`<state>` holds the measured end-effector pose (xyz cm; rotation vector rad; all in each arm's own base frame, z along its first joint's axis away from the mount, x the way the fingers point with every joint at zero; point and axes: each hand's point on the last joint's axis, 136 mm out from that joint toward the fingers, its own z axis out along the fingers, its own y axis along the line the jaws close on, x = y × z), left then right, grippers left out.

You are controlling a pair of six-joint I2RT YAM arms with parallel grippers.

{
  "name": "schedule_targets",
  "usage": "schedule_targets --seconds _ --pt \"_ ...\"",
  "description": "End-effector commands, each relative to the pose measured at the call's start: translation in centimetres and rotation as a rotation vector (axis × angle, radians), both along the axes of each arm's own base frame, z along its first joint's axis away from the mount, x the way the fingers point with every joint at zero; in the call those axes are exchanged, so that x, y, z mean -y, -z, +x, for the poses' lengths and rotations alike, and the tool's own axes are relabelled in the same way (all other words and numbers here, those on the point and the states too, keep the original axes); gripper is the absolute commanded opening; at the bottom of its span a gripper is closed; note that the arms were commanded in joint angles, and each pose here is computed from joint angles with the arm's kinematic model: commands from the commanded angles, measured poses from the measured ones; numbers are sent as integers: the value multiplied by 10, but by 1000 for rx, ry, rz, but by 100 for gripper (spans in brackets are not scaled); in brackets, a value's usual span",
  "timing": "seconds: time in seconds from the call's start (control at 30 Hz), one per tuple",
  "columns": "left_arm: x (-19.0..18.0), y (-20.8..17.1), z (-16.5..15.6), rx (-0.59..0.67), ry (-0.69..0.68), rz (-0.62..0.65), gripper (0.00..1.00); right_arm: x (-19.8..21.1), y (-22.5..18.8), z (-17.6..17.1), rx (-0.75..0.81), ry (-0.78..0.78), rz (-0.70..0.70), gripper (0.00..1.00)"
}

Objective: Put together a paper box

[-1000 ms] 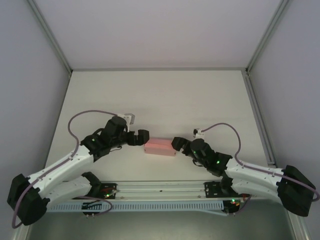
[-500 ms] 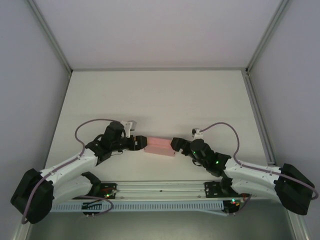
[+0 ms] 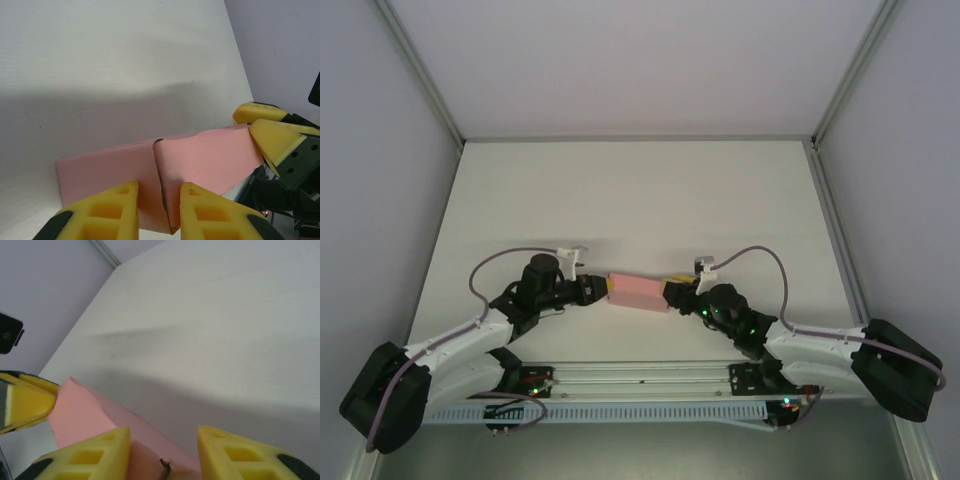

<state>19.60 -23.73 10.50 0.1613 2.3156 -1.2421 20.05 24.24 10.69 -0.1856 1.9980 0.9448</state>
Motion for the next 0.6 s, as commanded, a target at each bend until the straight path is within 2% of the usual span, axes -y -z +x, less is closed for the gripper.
schedule_targets --seconds 0.0,0.07,0.2,0.37,0.5,0.57 --pt "-26 59 -20 -185 -43 149 0 48 92 -22 -61 -35 -380 30" --pt "-25 60 -20 -189 -42 146 0 49 92 -20 -45 -28 -381 23" --pt "-25 60 -20 -187 -44 142 0 38 94 -25 -4 -107 -394 21" --pt "-25 60 -22 -185 -32 143 0 29 106 -25 34 -160 -462 7" --pt "-24 54 -20 -166 -16 157 0 24 102 -20 70 -150 -433 7" --pt "-23 46 -18 -147 -8 157 0 18 94 -18 76 -149 -401 10"
